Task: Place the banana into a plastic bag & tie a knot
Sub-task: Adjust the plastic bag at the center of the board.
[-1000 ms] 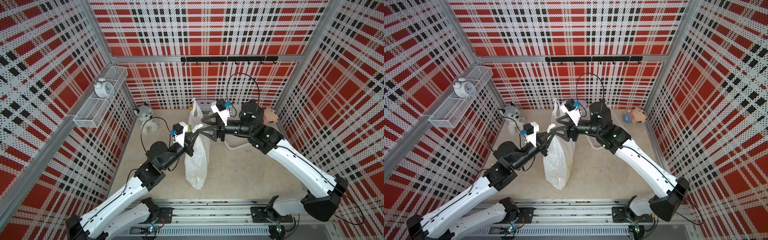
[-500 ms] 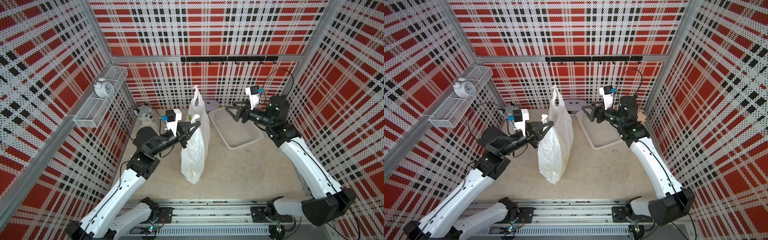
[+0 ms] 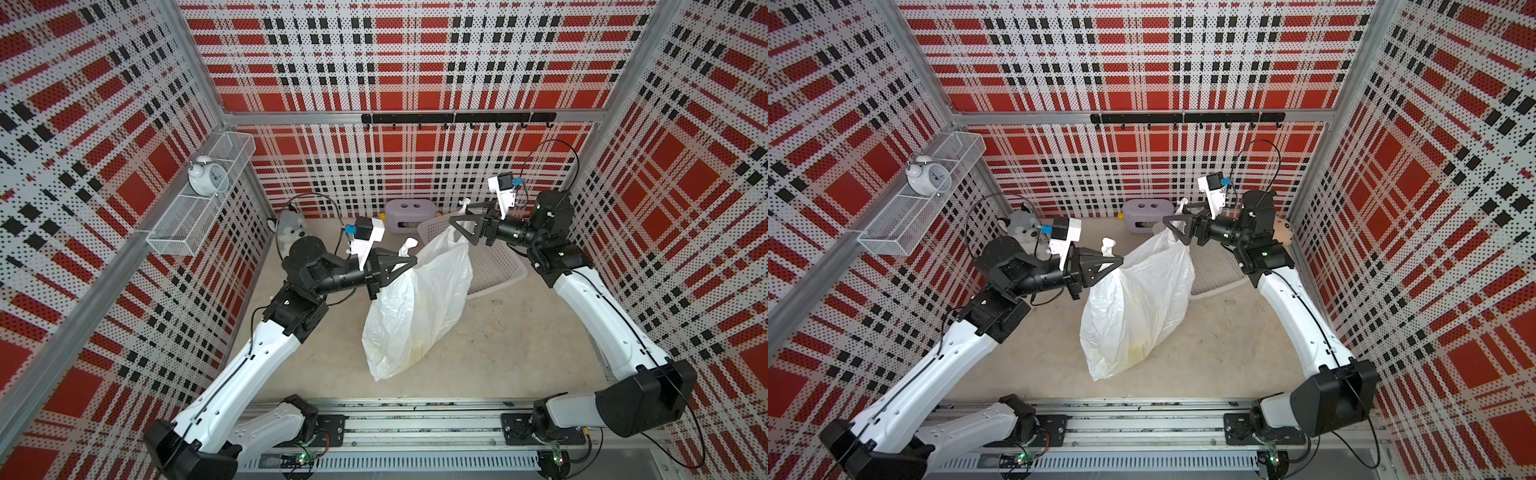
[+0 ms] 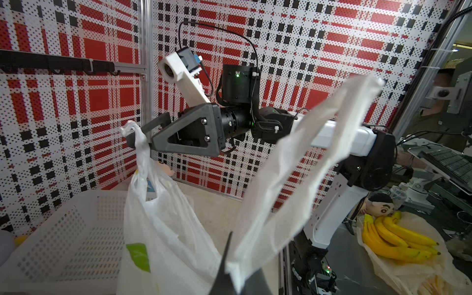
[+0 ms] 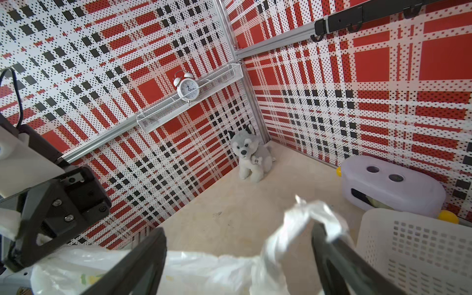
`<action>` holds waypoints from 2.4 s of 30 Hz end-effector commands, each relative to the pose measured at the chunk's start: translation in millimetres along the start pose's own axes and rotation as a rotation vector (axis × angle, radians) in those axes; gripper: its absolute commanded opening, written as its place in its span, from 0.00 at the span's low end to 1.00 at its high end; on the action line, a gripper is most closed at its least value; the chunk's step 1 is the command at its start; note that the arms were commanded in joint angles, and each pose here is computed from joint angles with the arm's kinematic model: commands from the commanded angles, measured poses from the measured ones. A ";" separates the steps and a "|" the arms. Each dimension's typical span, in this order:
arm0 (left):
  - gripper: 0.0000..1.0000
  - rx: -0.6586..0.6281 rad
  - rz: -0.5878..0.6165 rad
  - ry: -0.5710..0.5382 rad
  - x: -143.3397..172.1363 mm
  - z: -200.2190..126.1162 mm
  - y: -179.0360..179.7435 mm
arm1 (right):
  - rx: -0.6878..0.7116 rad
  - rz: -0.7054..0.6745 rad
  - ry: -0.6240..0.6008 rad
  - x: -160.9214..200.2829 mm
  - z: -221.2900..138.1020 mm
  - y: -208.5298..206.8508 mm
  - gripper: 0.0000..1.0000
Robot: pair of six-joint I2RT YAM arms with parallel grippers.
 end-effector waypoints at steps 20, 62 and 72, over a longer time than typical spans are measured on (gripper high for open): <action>0.00 0.050 0.049 -0.015 -8.5 -9.2 -12.6 | 0.037 0.041 -0.052 -13.1 -6.1 -16.5 0.87; 0.00 -0.600 -0.032 -0.155 44.7 -47.5 66.4 | 1.011 0.038 -0.429 9.3 -20.9 125.6 0.00; 0.00 -0.493 -0.045 -0.179 30.5 -90.1 93.4 | 1.143 -0.034 -0.553 -1.8 -39.0 153.9 0.00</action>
Point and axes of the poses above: each gripper's point midway between its finger pads, its own z axis out along the fingers, its own y axis along the line the jaws close on, x = y × z, the point moved 7 cm from there along -z, back along the fingers, and after that the axes turned 6 degrees about z, right-handed, at the moved point
